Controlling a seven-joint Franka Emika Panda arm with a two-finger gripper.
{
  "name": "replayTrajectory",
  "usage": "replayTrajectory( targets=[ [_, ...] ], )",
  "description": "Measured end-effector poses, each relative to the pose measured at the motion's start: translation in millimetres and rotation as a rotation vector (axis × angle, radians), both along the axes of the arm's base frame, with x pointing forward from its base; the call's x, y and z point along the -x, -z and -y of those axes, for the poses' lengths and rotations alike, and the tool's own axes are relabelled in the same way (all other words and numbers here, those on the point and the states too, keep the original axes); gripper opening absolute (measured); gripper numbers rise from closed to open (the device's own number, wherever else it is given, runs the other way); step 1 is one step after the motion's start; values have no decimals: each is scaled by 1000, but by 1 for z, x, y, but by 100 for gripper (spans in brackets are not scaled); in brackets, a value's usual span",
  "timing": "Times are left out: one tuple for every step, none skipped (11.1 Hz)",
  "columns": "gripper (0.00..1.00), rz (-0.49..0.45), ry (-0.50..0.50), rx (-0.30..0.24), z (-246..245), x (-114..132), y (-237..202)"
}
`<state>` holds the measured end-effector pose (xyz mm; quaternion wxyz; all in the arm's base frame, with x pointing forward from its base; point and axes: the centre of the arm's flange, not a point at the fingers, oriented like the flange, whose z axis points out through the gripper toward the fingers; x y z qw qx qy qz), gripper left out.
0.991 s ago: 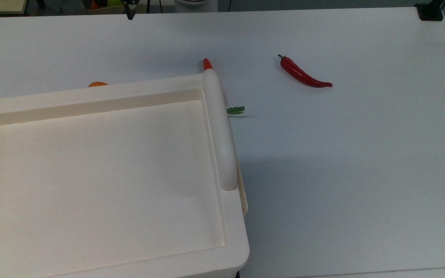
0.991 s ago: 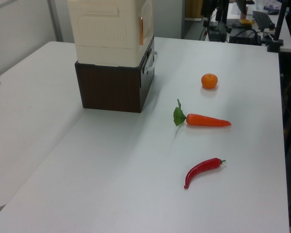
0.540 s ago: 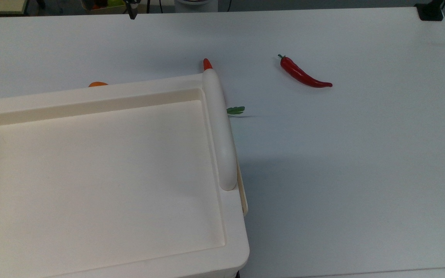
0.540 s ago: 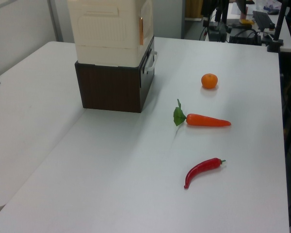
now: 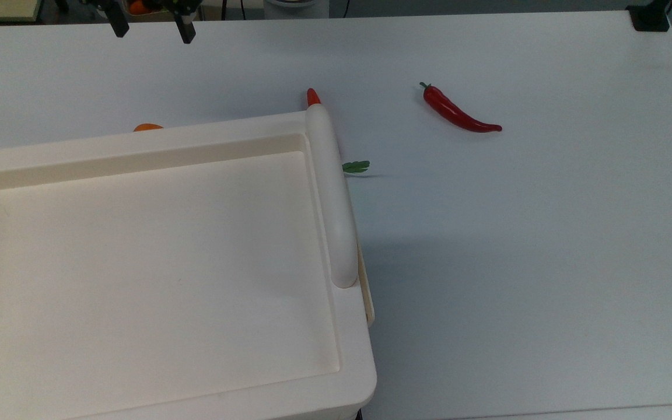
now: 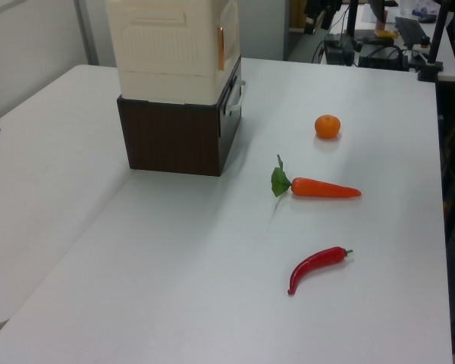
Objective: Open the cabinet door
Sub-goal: 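Lower the open gripper onto the edge of the cream cabinet door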
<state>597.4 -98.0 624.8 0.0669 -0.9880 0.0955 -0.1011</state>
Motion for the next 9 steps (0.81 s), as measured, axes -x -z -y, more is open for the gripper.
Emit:
replayTrajectory(
  targets=[
    [100,8,-14,1,-6,-5,3],
    [100,42,-38,7,-20,-14,5],
    [100,97,-66,17,-42,-25,6],
    [100,155,-93,26,-65,-38,9],
    [100,214,-111,36,-83,-51,15],
    [100,283,-120,46,-97,-63,18],
    [100,336,-130,51,-109,-69,18],
    [100,380,-148,52,-126,-73,16],
    [97,401,-166,53,-140,-75,16]
  ],
)
